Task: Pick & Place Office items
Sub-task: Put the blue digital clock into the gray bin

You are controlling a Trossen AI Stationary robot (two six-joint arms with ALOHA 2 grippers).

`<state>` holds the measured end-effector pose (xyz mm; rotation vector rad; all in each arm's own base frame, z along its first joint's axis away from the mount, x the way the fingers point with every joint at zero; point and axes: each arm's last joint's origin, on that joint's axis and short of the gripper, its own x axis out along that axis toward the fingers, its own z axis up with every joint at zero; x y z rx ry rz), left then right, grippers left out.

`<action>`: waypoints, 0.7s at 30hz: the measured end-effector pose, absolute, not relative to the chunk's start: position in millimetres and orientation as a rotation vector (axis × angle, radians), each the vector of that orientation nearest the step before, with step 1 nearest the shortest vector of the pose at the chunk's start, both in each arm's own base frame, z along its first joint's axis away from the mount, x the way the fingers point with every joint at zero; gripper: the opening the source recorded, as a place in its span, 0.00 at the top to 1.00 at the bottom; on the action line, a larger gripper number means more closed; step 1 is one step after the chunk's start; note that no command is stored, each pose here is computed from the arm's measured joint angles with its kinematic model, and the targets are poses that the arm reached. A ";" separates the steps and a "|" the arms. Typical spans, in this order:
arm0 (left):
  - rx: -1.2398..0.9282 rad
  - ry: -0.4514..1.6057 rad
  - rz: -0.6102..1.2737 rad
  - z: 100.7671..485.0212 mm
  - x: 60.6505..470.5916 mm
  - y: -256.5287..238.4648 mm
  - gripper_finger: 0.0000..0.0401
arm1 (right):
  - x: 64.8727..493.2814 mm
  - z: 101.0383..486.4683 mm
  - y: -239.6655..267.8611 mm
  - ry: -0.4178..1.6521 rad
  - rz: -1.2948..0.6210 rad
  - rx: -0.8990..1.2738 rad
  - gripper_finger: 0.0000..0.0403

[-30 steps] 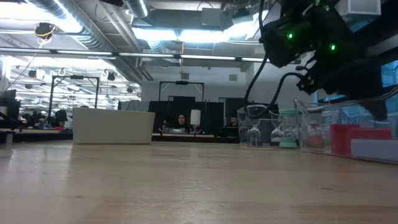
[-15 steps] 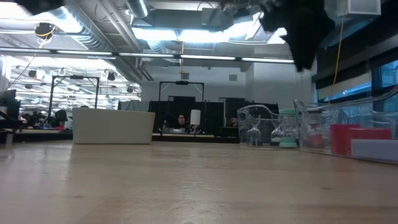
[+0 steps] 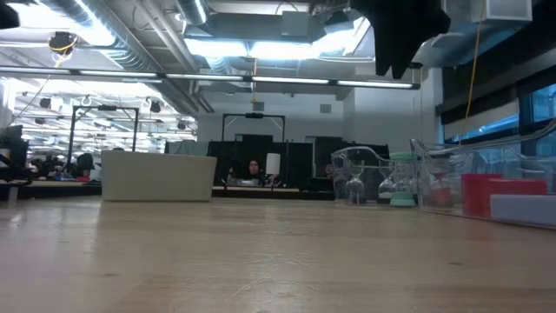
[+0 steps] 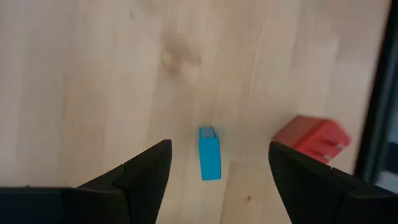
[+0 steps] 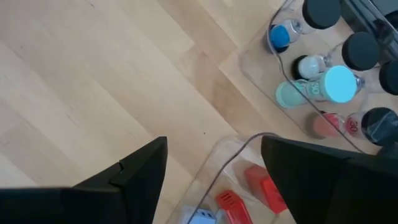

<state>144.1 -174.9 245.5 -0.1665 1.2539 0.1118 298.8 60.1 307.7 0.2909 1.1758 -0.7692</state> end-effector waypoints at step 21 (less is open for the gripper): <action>-0.053 1.219 0.177 199.2 121.5 -190.4 0.34 | 309.8 309.2 63.2 1.069 -0.736 0.374 0.35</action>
